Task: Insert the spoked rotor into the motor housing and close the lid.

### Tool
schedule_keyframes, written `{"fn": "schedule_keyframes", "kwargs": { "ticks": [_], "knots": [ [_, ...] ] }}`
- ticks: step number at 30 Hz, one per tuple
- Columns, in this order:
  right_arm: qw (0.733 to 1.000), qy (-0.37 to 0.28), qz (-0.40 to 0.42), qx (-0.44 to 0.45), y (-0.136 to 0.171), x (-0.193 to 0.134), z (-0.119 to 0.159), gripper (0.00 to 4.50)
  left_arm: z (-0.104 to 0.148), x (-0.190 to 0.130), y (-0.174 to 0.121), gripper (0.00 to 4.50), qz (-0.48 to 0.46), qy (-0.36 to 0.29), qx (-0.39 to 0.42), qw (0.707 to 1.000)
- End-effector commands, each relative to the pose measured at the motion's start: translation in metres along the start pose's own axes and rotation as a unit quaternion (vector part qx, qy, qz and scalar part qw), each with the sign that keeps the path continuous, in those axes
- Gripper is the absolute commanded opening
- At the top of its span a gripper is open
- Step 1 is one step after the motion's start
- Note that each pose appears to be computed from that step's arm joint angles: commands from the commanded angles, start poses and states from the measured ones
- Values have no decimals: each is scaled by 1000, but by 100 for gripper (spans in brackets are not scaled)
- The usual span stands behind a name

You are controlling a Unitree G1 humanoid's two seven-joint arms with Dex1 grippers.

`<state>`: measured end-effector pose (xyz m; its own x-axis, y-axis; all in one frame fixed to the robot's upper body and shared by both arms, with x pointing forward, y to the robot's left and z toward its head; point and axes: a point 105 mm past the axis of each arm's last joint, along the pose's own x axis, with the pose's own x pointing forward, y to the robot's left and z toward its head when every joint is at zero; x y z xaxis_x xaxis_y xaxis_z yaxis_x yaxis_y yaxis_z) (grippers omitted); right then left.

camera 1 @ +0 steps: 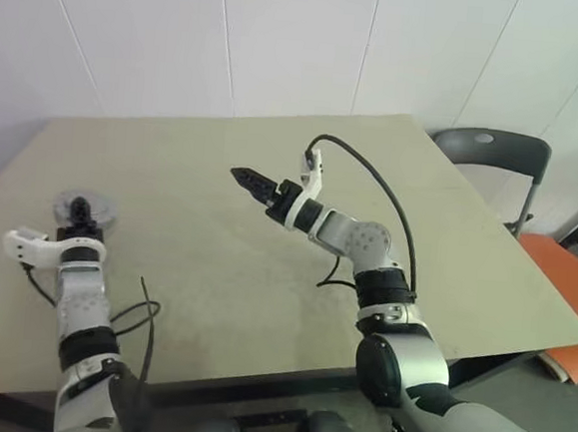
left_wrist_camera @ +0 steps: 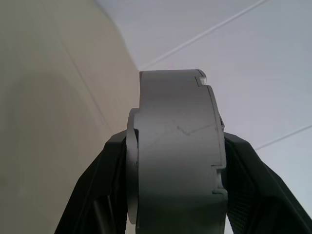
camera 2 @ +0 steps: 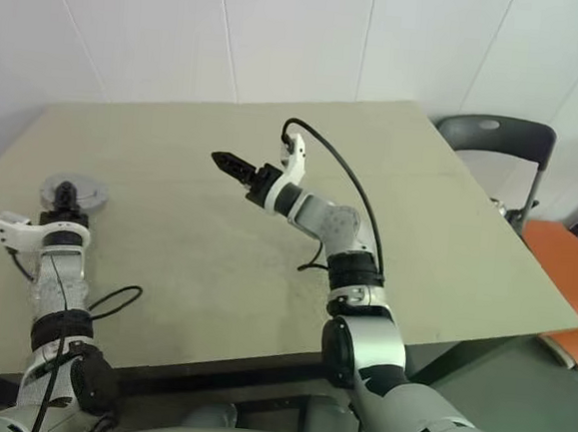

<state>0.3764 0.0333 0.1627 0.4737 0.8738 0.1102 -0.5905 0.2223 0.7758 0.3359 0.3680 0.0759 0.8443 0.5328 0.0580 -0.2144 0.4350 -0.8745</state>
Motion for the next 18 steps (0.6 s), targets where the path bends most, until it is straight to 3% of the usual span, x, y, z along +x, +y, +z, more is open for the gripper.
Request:
{"fn": "schedule_keyframes", "kwargs": {
  "ticks": [1,16,18],
  "knots": [
    [999,7,28,-34,18,3,2,381,8,6,-13,229,-26,-13,19,999],
    [997,26,24,-62,19,2,-2,381,-22,-8,16,229,34,53,38,997],
    [997,28,21,-63,17,2,-2,383,-25,-14,25,293,64,61,47,995]
  ]
}}
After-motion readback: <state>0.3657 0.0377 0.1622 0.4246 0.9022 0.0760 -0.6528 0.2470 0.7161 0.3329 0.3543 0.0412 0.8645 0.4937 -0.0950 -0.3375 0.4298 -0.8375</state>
